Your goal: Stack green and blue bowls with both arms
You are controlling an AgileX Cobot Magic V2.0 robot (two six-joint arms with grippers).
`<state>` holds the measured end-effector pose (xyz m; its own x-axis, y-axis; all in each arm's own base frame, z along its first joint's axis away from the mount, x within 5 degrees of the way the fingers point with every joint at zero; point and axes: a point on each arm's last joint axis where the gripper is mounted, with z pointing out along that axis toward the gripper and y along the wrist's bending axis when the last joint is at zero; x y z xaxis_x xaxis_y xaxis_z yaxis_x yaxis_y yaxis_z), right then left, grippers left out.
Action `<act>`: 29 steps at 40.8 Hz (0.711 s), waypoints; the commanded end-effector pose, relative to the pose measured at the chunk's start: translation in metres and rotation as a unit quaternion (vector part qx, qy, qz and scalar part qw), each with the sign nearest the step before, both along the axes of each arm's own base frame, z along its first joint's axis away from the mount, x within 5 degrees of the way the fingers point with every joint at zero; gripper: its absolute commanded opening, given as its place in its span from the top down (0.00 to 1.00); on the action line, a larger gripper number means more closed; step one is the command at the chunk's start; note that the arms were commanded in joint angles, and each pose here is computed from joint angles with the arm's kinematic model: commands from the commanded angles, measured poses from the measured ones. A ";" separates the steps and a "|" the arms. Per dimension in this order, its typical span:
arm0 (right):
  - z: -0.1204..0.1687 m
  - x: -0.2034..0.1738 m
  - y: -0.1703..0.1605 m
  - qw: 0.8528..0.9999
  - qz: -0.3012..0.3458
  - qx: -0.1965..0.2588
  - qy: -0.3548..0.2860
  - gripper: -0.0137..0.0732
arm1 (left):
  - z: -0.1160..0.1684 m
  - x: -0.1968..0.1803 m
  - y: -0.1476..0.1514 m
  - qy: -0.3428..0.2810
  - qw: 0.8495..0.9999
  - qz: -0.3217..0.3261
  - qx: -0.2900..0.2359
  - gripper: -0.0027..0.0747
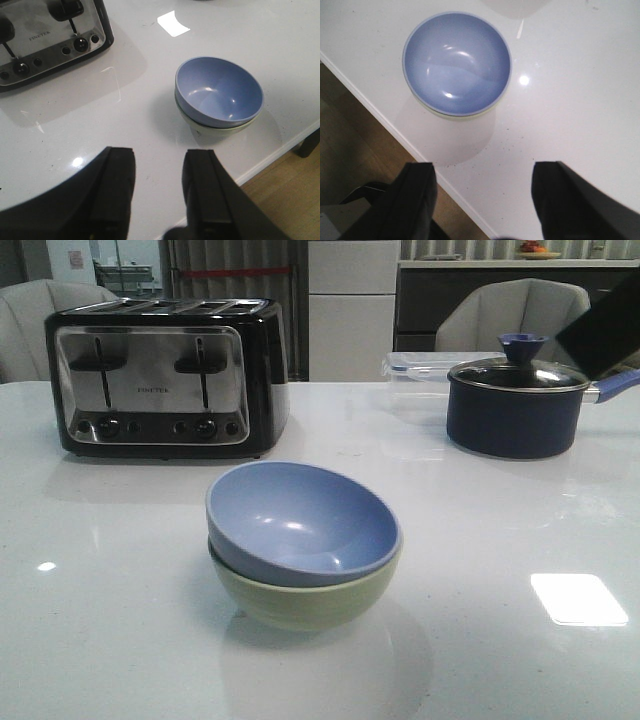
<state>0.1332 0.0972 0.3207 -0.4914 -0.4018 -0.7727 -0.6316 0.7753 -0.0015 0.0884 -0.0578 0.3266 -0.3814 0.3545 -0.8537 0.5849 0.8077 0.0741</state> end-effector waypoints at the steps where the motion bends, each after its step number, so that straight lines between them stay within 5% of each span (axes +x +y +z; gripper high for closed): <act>1: 0.012 -0.008 -0.007 0.999 -0.004 0.025 -0.047 0.24 | 0.011 -0.006 0.003 -0.059 0.998 -0.003 -0.038 0.57; 12: -0.008 -0.028 -0.021 0.998 -0.005 0.025 -0.053 0.27 | 0.007 -0.007 0.004 -0.058 0.998 -0.003 -0.037 0.57; 17: -0.009 -0.028 -0.021 0.998 -0.004 0.024 -0.052 0.44 | 0.007 -0.007 0.004 -0.058 0.998 -0.003 -0.037 0.59; 25: -0.009 -0.028 -0.021 0.998 -0.005 0.024 -0.053 0.74 | 0.007 -0.007 0.004 -0.058 0.998 -0.003 -0.037 0.77; 29: -0.009 -0.028 -0.021 0.998 -0.005 0.025 -0.053 0.78 | 0.007 -0.007 0.004 -0.058 0.998 -0.003 -0.037 0.85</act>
<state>0.1016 0.0755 0.2975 -0.4781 -0.4011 -0.7814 -0.6324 0.7745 -0.0107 0.0782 -0.0511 0.3189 -0.3556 0.3398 -0.8707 0.5821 0.8093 0.0781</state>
